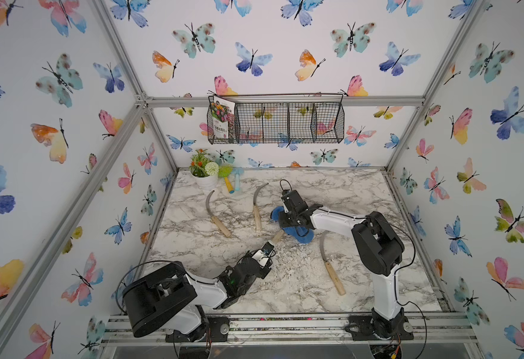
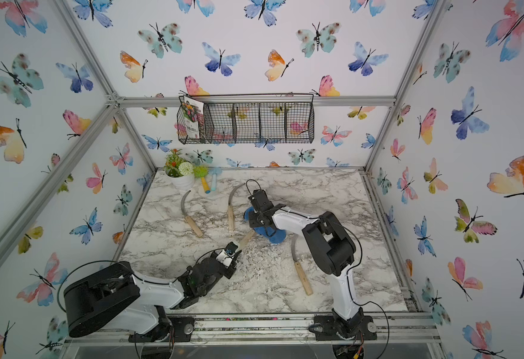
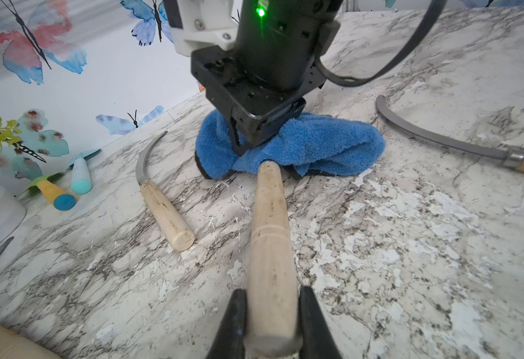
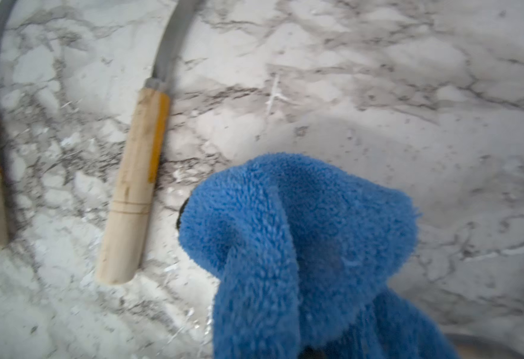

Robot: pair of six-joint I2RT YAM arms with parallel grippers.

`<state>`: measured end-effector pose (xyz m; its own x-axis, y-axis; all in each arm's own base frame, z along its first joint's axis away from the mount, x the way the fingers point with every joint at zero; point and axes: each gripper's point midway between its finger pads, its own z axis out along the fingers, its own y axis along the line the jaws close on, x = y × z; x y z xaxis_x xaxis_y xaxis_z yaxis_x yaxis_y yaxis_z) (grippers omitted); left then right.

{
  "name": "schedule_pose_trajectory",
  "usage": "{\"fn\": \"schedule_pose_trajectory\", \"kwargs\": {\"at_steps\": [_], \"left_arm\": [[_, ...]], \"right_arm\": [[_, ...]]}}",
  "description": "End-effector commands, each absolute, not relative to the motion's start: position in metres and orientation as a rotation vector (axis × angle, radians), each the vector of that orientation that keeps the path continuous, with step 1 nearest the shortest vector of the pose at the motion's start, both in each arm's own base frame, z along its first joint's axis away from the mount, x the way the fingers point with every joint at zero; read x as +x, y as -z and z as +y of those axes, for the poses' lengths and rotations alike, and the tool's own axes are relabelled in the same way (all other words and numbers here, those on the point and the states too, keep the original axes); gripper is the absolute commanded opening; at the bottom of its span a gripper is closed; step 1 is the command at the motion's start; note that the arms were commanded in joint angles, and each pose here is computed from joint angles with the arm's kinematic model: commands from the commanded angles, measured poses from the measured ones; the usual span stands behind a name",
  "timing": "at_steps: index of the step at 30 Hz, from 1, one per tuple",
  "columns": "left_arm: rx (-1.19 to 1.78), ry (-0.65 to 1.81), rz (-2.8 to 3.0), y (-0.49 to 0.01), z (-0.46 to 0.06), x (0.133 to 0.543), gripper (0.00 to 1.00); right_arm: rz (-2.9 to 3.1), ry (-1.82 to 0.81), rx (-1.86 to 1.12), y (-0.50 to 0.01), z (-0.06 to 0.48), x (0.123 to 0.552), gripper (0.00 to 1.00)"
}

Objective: Wipe small sickles with rags
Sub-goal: Wipe the small sickle.

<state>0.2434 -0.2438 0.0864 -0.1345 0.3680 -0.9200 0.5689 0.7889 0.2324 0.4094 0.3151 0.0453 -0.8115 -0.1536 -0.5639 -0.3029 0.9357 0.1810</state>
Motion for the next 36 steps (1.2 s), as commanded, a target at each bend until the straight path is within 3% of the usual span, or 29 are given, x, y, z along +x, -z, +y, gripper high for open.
{"fn": "schedule_pose_trajectory", "kwargs": {"at_steps": [1,9,24,30,36], "left_arm": [[0.660,0.221,1.676,-0.114,-0.245,0.250,0.00],[0.656,0.214,1.678,-0.114,-0.246,0.251,0.00],[0.651,0.211,1.678,-0.114,-0.246,0.252,0.00],[0.648,0.207,1.680,-0.113,-0.245,0.253,0.00],[0.640,0.212,1.678,-0.115,-0.243,0.252,0.00]], "right_arm": [[2.685,-0.163,-0.188,0.010,0.247,0.412,0.03],[2.725,-0.112,-0.148,0.022,0.230,0.420,0.02],[2.600,-0.400,-0.453,-0.035,0.336,0.359,0.02],[2.618,-0.339,-0.405,-0.022,0.315,0.366,0.03],[2.697,-0.203,-0.201,0.016,0.245,0.393,0.02]]}}
